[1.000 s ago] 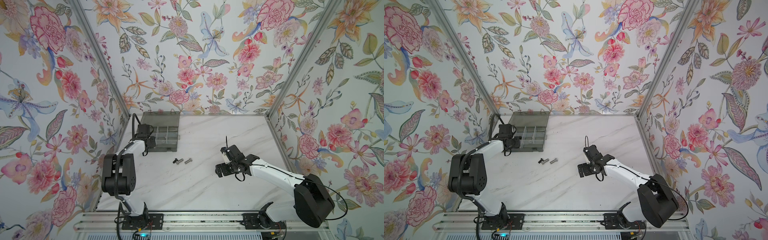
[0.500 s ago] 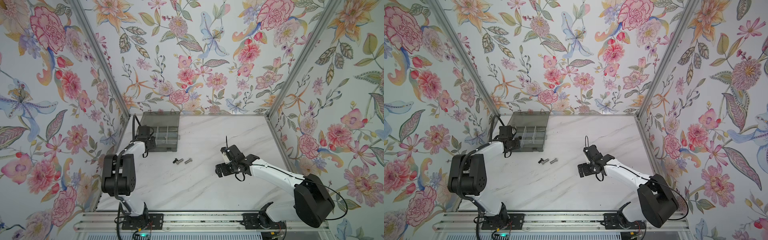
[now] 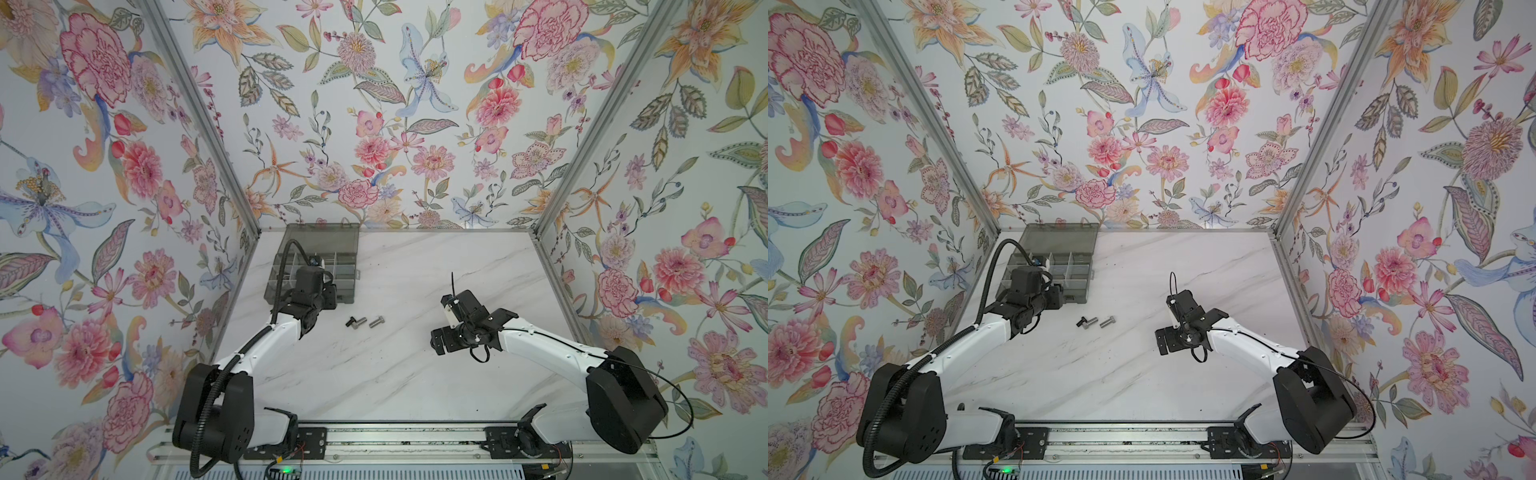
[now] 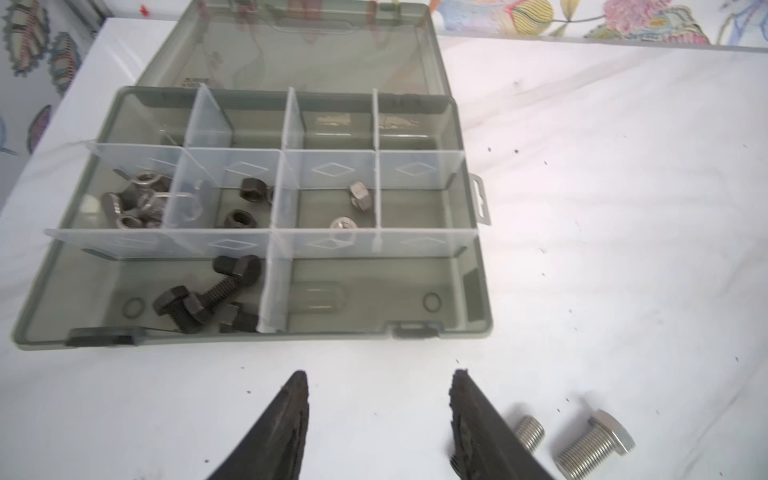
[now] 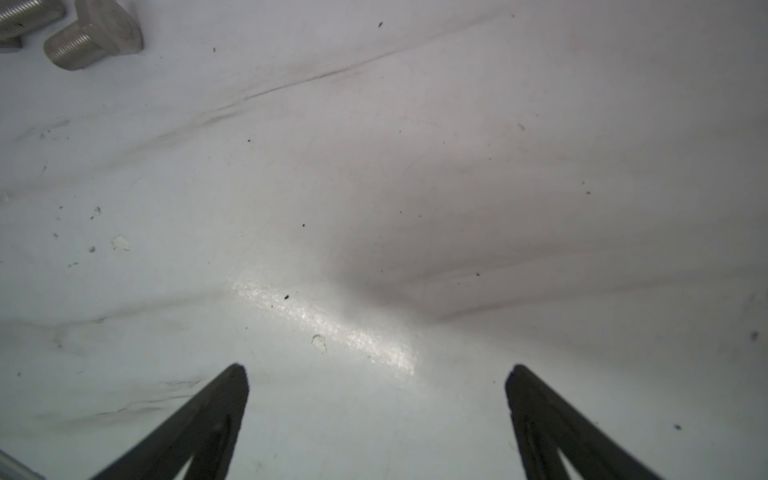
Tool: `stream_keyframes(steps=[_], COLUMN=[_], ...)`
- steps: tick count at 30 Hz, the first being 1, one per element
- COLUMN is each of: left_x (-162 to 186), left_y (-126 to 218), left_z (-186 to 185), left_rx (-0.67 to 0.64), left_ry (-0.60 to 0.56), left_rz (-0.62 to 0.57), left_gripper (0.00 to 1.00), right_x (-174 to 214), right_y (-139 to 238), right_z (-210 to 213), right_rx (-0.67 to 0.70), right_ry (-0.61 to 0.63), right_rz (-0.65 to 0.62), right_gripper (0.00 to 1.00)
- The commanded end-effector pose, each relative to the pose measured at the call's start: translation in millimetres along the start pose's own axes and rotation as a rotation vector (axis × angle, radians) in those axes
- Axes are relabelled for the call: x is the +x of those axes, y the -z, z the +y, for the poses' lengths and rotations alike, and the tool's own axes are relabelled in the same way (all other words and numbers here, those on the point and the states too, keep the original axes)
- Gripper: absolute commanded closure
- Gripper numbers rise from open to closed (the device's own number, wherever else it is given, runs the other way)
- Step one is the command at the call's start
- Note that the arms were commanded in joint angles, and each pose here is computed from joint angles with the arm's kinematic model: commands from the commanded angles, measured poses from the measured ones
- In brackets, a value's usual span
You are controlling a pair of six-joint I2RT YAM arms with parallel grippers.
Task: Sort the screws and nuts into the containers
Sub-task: 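Move the left gripper back to the pile over another black hex bolt, then lower the left gripper around the black hex bolt and close on it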
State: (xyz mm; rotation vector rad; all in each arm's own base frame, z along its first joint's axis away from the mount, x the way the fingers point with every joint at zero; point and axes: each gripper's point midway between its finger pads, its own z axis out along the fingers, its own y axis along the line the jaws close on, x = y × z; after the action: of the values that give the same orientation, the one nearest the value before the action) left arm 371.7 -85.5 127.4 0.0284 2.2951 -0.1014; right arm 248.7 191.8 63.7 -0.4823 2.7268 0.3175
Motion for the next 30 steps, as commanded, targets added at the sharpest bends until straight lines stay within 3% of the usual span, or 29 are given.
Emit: stream_keyframes(steps=[1,10,17,30], left_x=[28.2,61.1,73.3,74.1], left_y=[-2.1,-12.6,-29.6,-43.9], left_z=[-12.1,-22.8,-31.3,-38.5], left_rx=[0.020,0.001,-0.014,-0.015], left_ry=[-0.009,0.036,-0.017,-0.058], left_rz=[0.027,0.041,0.110,0.146], left_gripper=[0.43,0.42,0.42,0.42], right_x=[0.0,0.0,1.1,2.6], right_y=[-1.2,-4.1,-4.9,-6.5], right_z=[-2.4,-0.8,-2.3,-2.9], right_rx=[0.011,0.009,0.016,0.019], right_ry=[0.000,0.003,0.005,0.007], right_rz=[0.021,0.031,0.032,0.040], right_gripper=[0.01,0.01,0.01,0.01])
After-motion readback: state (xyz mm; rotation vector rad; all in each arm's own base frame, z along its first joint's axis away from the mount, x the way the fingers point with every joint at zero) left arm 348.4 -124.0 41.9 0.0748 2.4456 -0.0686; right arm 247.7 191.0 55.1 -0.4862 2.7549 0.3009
